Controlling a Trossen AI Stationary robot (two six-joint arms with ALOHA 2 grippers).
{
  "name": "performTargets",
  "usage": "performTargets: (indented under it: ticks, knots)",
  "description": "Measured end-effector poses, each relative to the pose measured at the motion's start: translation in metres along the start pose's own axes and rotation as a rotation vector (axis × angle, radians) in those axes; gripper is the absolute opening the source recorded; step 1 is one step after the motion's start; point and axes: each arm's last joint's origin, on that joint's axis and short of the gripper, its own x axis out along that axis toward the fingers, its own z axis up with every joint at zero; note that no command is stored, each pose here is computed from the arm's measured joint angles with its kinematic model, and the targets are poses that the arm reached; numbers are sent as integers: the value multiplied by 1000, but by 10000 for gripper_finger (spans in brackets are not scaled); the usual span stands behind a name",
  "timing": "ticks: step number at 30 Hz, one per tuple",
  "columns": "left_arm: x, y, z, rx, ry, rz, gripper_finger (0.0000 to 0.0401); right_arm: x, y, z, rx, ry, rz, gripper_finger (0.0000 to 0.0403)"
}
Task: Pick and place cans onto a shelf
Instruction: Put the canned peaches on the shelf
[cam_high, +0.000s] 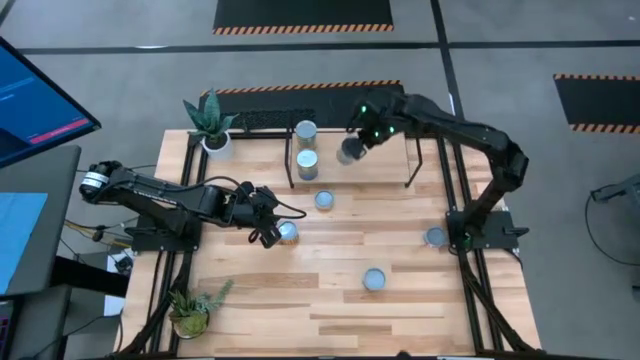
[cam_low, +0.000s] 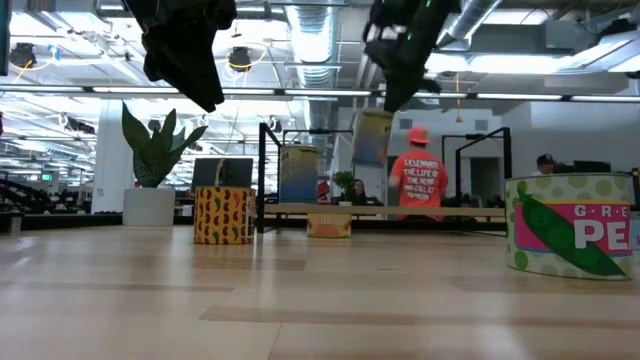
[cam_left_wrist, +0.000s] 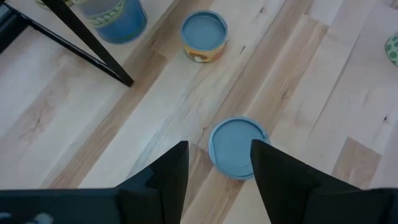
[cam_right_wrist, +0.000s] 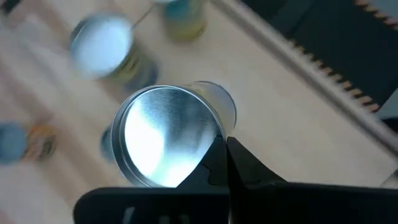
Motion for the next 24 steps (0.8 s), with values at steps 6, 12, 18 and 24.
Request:
performTargets:
  ticks: [6,12,18,24]
  knots:
    - [0,0,0,1,-2,4,163,34,-31,16,44,32,26,1]
    - [0,0,0,2,-2,5,163,64,-38,35,23,82,28,0]
    - [0,0,0,1,-2,5,163,69,-33,58,-8,78,37,0]
    - [0,0,0,0,-2,5,163,78,-29,67,-19,120,52,7]
